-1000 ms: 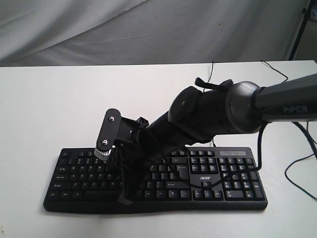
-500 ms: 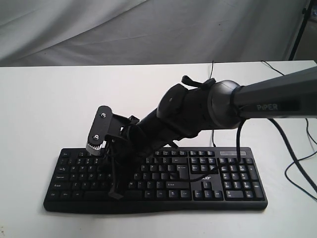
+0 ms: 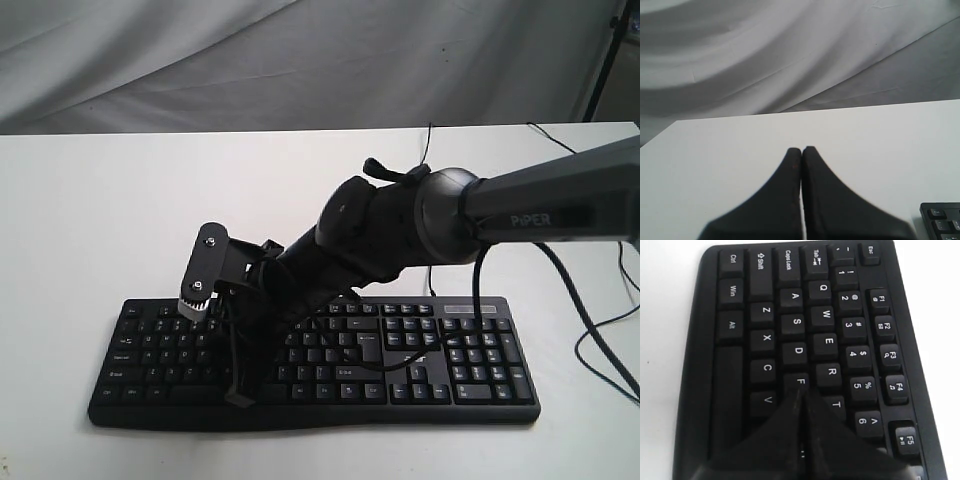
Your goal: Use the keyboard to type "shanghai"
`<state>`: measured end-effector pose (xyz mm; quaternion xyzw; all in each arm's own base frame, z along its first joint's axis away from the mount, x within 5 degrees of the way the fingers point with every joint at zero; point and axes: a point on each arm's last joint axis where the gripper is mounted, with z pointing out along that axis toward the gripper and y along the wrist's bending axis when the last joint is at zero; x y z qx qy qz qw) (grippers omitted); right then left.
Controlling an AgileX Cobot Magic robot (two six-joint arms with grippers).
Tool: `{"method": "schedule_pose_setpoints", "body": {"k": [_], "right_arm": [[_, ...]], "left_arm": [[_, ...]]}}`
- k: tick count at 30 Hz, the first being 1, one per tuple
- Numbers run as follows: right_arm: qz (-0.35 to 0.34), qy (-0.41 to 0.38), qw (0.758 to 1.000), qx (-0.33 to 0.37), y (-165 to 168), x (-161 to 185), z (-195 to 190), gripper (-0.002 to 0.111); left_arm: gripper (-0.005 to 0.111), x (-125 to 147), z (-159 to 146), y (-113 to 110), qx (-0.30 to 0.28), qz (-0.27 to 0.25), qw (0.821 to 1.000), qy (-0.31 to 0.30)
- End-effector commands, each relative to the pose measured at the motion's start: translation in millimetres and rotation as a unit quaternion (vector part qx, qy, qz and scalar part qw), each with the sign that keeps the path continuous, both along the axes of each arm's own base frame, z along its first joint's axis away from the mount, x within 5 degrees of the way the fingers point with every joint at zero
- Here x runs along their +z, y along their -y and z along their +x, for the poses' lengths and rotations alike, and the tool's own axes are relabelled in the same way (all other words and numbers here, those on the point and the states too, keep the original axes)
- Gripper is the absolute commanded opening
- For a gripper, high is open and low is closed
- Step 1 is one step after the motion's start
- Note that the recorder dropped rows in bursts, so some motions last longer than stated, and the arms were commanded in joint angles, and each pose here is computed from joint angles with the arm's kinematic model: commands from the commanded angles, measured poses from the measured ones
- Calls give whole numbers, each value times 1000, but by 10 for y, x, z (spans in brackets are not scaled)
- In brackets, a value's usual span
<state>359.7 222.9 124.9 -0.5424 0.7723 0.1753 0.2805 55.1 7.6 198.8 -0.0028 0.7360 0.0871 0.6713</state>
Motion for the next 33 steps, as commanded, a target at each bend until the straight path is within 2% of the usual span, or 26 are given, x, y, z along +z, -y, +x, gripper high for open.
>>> {"method": "schedule_pose_setpoints", "body": {"k": [1, 33], "right_arm": [[2, 5, 1000, -3, -11, 26, 16, 0], [-3, 10, 1000, -10, -47, -40, 19, 0]], "left_arm": [[1, -14, 5, 2, -2, -2, 1000, -1], [1, -14, 5, 2, -2, -2, 1000, -1]]}}
